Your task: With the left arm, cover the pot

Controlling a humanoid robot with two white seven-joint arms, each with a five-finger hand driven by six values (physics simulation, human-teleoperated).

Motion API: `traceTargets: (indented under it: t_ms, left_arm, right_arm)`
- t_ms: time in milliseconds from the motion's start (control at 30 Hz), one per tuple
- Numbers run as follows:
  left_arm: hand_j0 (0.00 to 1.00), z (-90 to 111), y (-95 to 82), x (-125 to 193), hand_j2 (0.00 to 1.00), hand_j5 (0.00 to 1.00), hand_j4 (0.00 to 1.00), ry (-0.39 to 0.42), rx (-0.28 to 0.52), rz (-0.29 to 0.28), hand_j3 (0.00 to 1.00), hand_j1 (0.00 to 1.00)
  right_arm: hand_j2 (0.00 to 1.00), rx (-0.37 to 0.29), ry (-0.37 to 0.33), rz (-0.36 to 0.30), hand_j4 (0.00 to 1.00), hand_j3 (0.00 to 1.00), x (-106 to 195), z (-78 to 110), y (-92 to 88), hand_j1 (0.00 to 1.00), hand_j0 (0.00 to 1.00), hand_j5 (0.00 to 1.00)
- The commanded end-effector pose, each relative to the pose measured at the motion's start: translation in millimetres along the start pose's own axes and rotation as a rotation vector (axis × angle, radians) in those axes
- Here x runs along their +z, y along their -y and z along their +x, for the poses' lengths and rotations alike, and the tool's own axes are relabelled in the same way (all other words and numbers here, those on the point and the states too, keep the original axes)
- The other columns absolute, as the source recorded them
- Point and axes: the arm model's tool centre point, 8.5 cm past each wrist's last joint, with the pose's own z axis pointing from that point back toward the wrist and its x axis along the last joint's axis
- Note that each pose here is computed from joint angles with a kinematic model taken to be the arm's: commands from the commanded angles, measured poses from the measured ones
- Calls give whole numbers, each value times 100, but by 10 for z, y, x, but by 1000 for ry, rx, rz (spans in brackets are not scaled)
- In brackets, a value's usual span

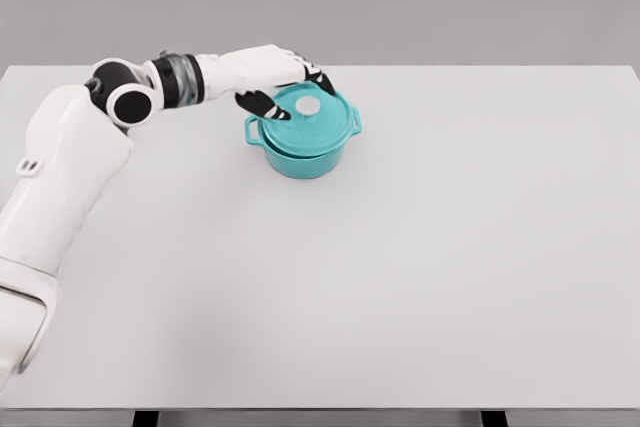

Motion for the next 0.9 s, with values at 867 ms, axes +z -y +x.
traceTargets:
  t_ms: [867]
  left_arm:
    - [100, -286, 184, 2310, 100, 100, 100, -78, 152, 167, 100, 100]
  right_arm:
    - [100, 1, 0, 0, 100, 100, 0, -1, -1, 100, 100, 100]
